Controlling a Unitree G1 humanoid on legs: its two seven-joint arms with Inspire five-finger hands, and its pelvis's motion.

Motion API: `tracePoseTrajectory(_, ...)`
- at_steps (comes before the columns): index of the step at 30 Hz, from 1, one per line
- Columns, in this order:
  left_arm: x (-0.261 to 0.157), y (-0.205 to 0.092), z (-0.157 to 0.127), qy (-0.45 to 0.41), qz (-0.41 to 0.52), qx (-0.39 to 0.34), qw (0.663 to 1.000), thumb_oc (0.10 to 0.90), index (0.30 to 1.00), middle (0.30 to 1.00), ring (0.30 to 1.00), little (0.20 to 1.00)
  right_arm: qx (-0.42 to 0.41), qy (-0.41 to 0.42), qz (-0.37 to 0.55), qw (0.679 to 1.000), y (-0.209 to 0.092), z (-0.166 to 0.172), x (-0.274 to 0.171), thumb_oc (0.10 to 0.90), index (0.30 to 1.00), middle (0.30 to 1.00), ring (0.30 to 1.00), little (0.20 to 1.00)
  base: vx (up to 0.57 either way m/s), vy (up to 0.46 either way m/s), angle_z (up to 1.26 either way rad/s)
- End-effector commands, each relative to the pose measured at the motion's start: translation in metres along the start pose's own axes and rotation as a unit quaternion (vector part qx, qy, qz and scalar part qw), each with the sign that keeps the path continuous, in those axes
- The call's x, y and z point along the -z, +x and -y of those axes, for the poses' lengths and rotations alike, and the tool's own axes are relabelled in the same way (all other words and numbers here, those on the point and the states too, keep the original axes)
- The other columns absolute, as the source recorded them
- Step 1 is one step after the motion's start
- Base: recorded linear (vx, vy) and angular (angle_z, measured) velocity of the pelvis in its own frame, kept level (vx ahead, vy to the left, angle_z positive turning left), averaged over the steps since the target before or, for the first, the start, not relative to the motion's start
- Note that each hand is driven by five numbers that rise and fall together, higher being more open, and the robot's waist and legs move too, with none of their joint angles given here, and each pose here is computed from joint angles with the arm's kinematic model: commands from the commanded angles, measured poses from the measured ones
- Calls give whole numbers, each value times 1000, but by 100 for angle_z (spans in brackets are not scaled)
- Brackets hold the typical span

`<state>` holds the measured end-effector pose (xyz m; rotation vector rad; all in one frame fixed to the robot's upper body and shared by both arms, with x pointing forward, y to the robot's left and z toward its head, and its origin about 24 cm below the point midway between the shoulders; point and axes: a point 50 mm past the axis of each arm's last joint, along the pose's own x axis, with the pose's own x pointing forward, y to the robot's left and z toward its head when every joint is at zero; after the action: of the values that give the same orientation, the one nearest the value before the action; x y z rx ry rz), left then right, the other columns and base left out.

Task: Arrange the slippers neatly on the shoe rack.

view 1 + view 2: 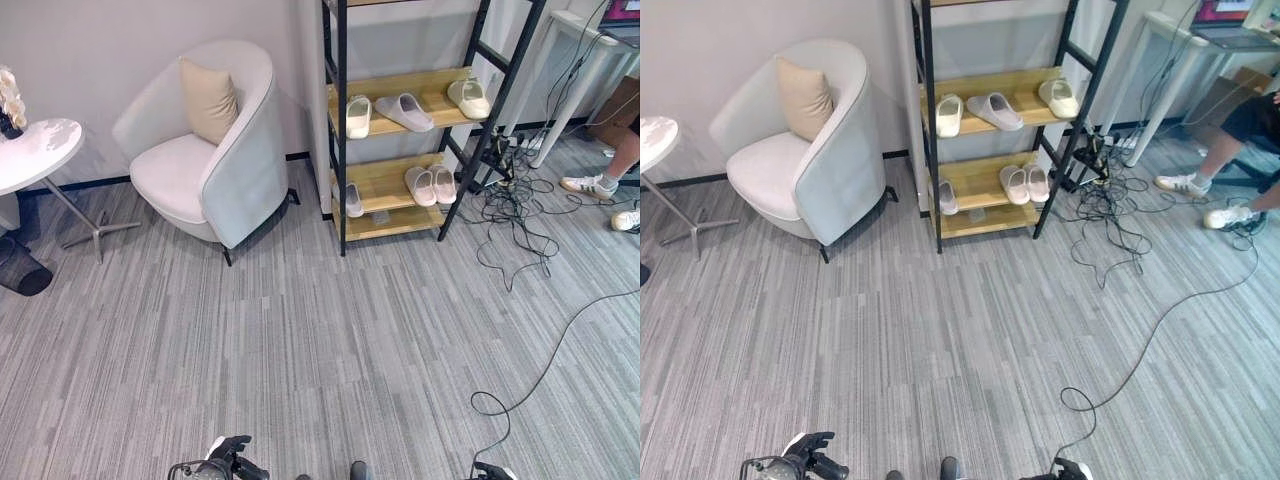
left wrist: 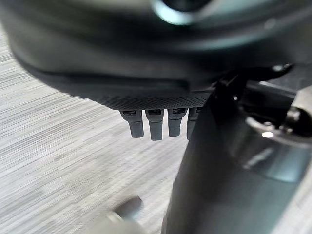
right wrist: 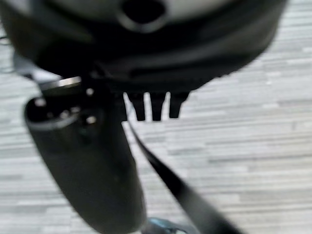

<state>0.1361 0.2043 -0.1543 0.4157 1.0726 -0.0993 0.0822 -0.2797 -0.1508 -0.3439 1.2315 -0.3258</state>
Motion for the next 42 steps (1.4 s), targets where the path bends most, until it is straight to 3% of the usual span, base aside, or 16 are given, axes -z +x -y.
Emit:
tracePoseTrajectory(1, -9, 1, 7, 8, 19, 15, 1000, 800, 900, 900, 900, 900, 19, -8, -6, 1000, -1, 15, 12, 800, 900, 900, 900, 900, 120, -3, 2)
tracePoseTrajectory(10, 4, -1, 4, -9, 1, 11, 1000, 800, 900, 900, 900, 900, 2, -17, -5, 1000, -1, 7, 12, 800, 900, 900, 900, 900, 234, 90, -44)
tracePoseTrajectory(18, -24, 2, 2, 19, 52, 16, 998, 800, 900, 900, 900, 900, -14, -33, 26, 999, 0, -1, -9, 800, 900, 900, 900, 900, 136, 50, -37)
tracePoseTrajectory(28, -40, 2, 5, 13, 87, 18, 996, 800, 900, 900, 900, 900, -13, -69, 64, 995, 2, 4, -29, 800, 900, 900, 900, 900, 294, -175, -34)
tracePoseTrajectory(42, -41, 2, 14, -10, 86, 33, 996, 800, 900, 900, 900, 900, -4, -25, 62, 998, 1, 11, -24, 800, 900, 900, 900, 900, 240, -197, 3)
